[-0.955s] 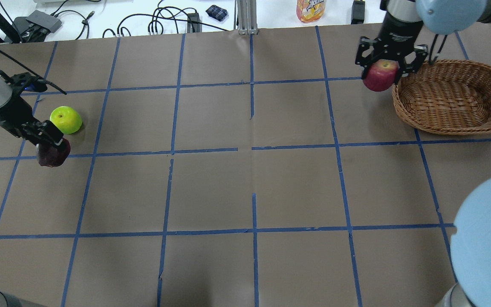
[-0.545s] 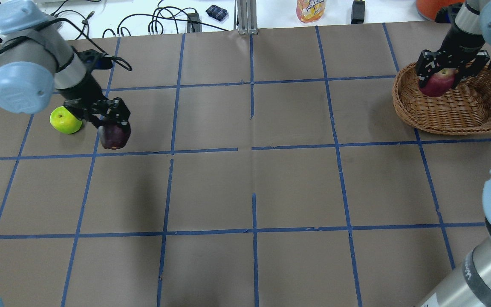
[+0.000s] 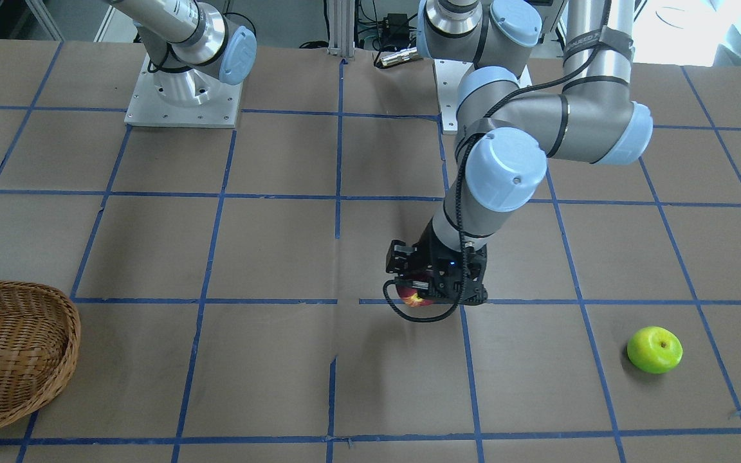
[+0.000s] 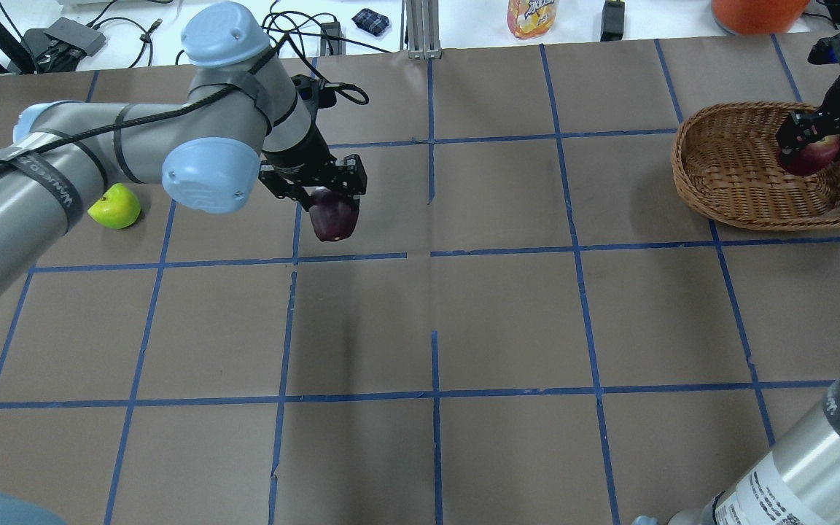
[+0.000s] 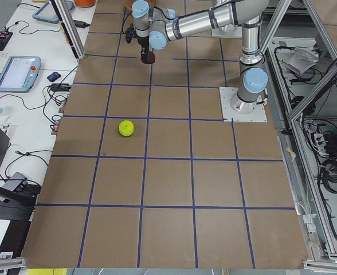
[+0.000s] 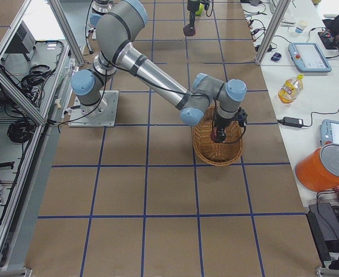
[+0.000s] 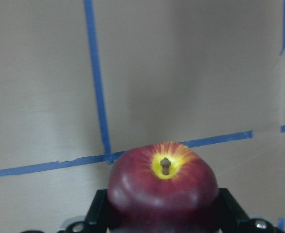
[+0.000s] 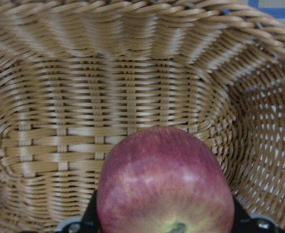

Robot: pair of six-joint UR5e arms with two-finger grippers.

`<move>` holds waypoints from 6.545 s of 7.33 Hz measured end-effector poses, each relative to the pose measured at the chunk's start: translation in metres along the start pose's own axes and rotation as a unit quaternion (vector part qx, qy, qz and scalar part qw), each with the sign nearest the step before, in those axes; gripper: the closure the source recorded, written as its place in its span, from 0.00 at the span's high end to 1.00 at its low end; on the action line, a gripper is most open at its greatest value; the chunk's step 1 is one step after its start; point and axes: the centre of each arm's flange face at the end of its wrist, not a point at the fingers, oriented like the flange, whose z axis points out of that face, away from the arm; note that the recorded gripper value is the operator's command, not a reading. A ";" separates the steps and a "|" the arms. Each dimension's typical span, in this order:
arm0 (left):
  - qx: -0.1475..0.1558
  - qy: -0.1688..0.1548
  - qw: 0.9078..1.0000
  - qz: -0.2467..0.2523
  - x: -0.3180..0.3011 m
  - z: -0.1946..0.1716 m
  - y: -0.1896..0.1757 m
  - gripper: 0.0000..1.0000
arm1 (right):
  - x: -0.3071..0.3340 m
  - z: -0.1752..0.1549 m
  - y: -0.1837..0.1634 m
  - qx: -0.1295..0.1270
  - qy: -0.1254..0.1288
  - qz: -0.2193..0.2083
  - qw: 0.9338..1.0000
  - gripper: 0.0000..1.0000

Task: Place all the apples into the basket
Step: 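Set dark red apple at table center with left gripper while right withdraws, then raise both grippers away from the table, then grasp dark red apple with right gripper while left grasps green apple, then carry dark red apple into basket with right gripper while left lifts green apple, then set green apple at table center with left gripper while right moves over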

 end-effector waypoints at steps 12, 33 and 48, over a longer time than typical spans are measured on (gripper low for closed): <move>0.002 -0.001 0.998 -0.055 -0.224 -0.166 -0.091 1.00 | -0.259 -0.162 0.031 -0.036 -0.026 -0.051 0.998 1.00; -0.058 -0.023 0.997 -0.037 -0.448 0.032 -0.084 0.00 | -0.587 -0.068 0.074 -0.035 -0.068 0.056 0.996 0.00; 0.043 0.000 0.994 -0.098 0.108 0.124 -0.011 1.00 | -0.018 0.027 0.001 -0.046 -0.021 -0.086 0.995 1.00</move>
